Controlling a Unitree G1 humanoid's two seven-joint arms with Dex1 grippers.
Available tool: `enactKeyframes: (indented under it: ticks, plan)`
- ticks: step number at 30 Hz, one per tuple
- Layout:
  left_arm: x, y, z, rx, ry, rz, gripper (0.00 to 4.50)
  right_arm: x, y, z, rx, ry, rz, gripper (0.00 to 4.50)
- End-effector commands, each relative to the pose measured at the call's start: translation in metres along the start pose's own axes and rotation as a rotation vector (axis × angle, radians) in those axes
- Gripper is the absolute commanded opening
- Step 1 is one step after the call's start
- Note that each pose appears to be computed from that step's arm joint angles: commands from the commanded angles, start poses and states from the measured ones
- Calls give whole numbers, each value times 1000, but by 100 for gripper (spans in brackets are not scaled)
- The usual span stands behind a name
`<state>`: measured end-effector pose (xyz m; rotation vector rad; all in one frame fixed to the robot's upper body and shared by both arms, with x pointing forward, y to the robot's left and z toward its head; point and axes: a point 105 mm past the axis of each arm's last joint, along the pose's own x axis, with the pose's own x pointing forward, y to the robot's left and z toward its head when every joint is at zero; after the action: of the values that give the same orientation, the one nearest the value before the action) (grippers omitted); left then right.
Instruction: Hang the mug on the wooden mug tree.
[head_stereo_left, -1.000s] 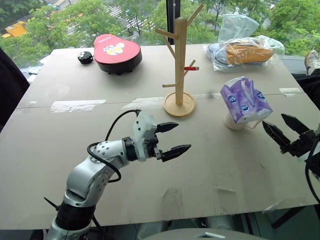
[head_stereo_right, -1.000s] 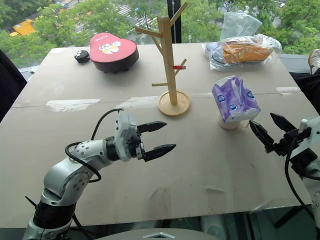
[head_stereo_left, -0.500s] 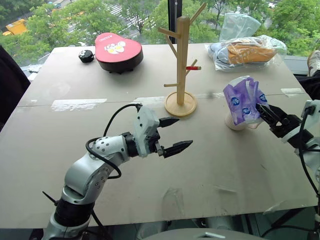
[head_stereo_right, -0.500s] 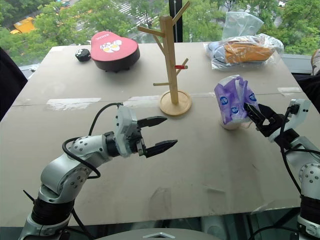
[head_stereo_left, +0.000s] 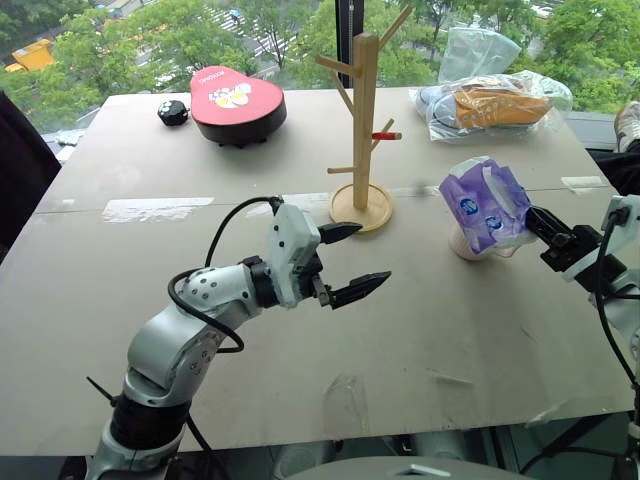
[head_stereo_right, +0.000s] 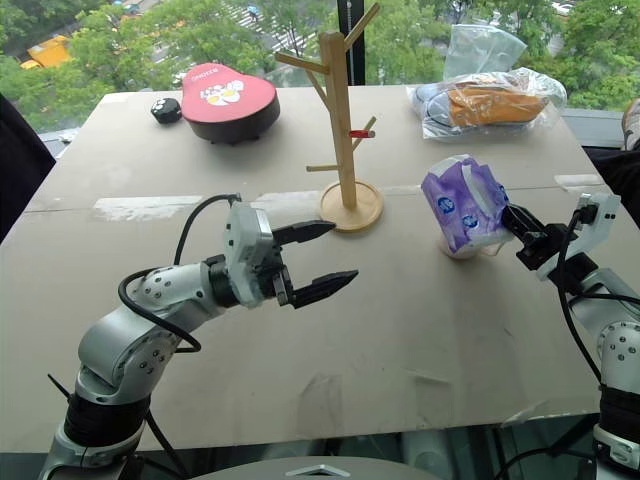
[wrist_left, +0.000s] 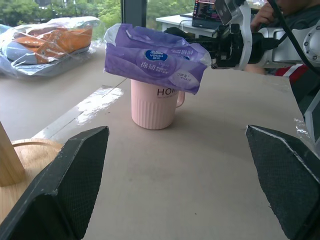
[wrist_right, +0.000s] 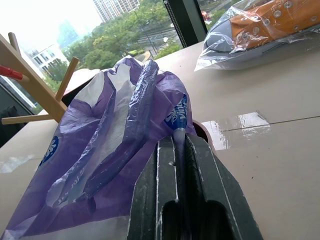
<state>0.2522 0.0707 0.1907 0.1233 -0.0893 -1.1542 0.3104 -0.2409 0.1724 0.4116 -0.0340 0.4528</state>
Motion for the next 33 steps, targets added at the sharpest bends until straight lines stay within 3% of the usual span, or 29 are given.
enactKeyframes:
  ticks: [1, 6, 12, 16, 19, 22, 23, 27, 29, 33]
  plan:
    - [5, -3, 16, 37, -66, -26, 450, -6, 5, 22, -19, -70, 25, 12]
    - [12, -8, 25, 28, -109, -69, 450, -24, 8, 48, 6, -159, 44, 12]
    - [23, -23, 25, -12, -134, -157, 450, -60, -12, 74, -5, -218, -63, 12]
    - [29, -27, 25, -31, -147, -190, 450, -77, -24, 73, -21, -196, -131, 12]
    - [29, -24, 22, -21, -133, -194, 450, -73, -8, 53, -29, -98, -58, 12]
    - [25, -18, 19, -9, -109, -172, 450, -62, 7, 33, -145, 26, 3, 129]
    - [24, -17, 17, -5, -102, -165, 450, -58, 11, 31, -194, 43, 16, 161]
    - [20, -15, 16, -1, -91, -151, 450, -36, 31, 30, -393, 95, 90, 357]
    - [19, -14, 15, 2, -86, -143, 450, -24, 44, 32, -444, 98, 140, 421]
    - [18, -12, 15, 6, -86, -126, 450, -2, 61, 29, -550, 129, 203, 439]
